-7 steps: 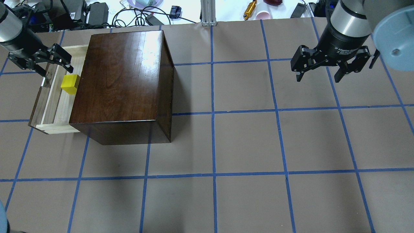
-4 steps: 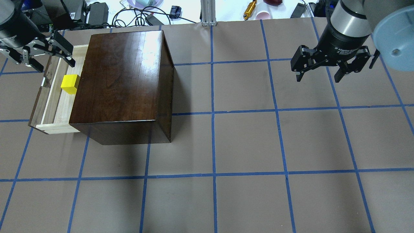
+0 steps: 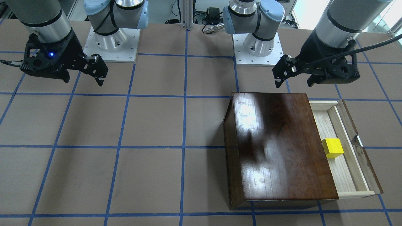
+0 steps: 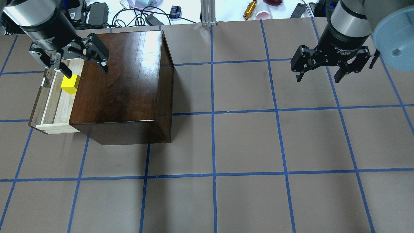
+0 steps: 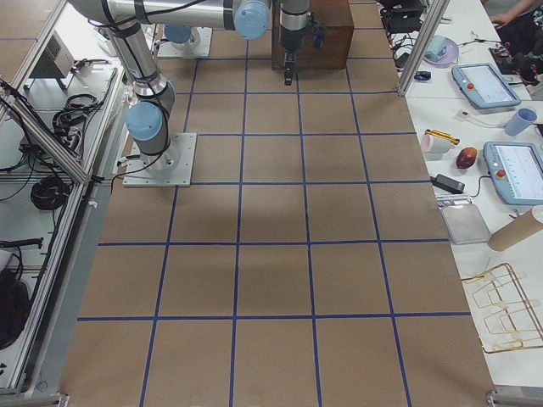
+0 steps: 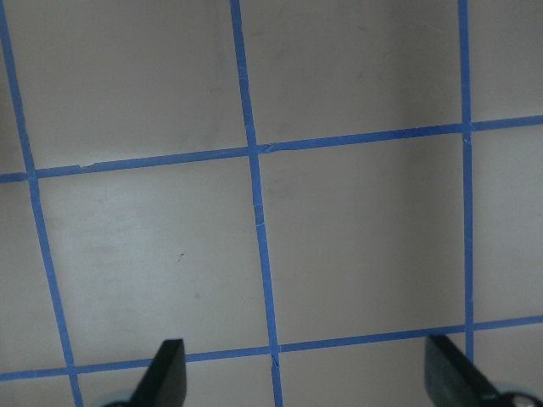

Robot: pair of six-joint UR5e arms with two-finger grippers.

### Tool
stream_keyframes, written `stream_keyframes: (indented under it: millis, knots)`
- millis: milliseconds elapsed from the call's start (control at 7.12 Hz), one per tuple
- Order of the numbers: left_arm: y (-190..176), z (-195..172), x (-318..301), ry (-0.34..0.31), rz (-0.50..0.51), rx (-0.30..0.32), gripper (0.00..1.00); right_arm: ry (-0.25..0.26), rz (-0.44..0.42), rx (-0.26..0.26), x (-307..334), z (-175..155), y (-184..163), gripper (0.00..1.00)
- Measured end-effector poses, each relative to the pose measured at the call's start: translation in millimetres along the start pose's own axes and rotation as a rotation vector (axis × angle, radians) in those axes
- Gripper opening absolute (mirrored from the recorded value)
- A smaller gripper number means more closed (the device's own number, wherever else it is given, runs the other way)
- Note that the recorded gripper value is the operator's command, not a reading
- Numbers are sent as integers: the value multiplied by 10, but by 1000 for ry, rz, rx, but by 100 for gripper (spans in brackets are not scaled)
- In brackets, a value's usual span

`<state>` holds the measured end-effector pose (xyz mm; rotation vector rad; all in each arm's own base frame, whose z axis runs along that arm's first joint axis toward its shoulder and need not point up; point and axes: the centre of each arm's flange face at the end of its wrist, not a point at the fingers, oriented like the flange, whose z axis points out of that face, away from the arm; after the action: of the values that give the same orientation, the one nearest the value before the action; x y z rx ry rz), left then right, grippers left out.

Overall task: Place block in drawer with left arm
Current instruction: 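Raise the left gripper and move it over the cabinet top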

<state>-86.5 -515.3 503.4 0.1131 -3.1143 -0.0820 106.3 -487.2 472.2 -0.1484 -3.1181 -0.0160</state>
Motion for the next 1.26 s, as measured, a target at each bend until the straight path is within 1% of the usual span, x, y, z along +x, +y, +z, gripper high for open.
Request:
stream_keyframes:
  millis: [422,1265]
  knots:
    - [124,-18,274,-5,40,-2,100,0,0,0,0,0,0,100]
    - [131,-98,274,-15,43,14,100,0,0,0,0,2,0,100]
